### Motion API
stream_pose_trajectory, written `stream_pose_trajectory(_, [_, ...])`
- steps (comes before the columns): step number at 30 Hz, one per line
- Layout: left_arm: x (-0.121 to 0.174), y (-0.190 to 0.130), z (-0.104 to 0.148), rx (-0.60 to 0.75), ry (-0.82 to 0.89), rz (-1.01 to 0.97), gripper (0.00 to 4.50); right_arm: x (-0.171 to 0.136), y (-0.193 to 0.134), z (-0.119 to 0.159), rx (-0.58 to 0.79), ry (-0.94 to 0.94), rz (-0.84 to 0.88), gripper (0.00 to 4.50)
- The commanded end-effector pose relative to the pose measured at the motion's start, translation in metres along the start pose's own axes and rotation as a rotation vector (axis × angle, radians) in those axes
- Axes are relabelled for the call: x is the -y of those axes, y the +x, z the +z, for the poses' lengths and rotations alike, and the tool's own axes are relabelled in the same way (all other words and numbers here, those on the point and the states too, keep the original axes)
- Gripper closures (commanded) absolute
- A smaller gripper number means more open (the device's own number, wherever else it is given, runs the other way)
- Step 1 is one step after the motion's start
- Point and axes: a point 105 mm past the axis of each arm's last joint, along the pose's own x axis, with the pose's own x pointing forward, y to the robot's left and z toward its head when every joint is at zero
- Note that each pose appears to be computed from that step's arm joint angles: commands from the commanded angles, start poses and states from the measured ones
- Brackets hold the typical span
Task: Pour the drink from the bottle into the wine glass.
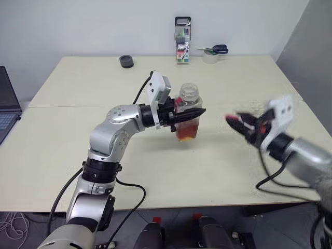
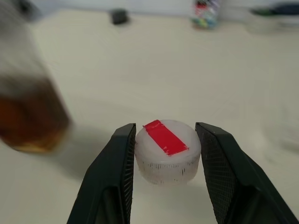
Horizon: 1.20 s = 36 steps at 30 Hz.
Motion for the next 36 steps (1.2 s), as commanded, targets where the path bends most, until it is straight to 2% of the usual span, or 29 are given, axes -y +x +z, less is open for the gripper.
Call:
stream_pose_trajectory(1, [0.004,-0.001,0.020,0.054,0.054,0.002,2.73,0.013,-0.001,-0.019,0.017,-0.109,-0.110,2.78])
stream_pose_trajectory(3, [0.004,-0.001,0.021,0.055,0.054,0.009,2.73,0.019,0.004,-0.041,-0.001,-0.055,-0.165,2.78])
stream_pose_trajectory(7, [0.004,-0.001,0.023,0.056,0.055,0.012,2.73,0.027,0.012,-0.063,-0.017,-0.001,-0.252,1.48])
stream_pose_trajectory(11, [0.002,-0.001,0.025,0.053,0.057,0.017,2.73,0.025,0.017,-0.064,-0.008,0.005,-0.258,0.02])
stream_pose_trajectory(18, [-0.001,-0.001,0.025,0.053,0.059,0.023,2.73,0.029,0.014,-0.048,0.020,-0.081,-0.271,0.02])
stream_pose_trajectory(21, [-0.004,-0.001,0.026,0.057,0.061,0.040,2.73,0.031,0.011,-0.026,0.076,-0.168,-0.259,0.02])
stream_pose_trajectory(25, [-0.029,-0.003,0.025,0.059,0.099,0.198,2.73,0.028,0.012,0.027,0.208,-0.226,-0.201,0.02])
stream_pose_trajectory(28, [-0.051,-0.006,0.022,0.054,0.118,0.347,2.73,-0.005,0.012,0.065,0.324,-0.170,0.019,0.02])
stream_pose_trajectory(31, [-0.088,-0.024,0.019,0.028,0.187,0.631,2.73,-0.050,-0.002,0.102,0.391,-0.146,0.355,0.02])
stream_pose_trajectory(34, [-0.110,-0.040,0.015,0.005,0.220,0.819,2.73,-0.064,-0.011,0.113,0.388,-0.132,0.491,0.02])
stream_pose_trajectory(36, [-0.127,-0.064,0.009,-0.025,0.237,1.001,2.73,-0.077,-0.017,0.126,0.391,-0.097,0.616,0.02])
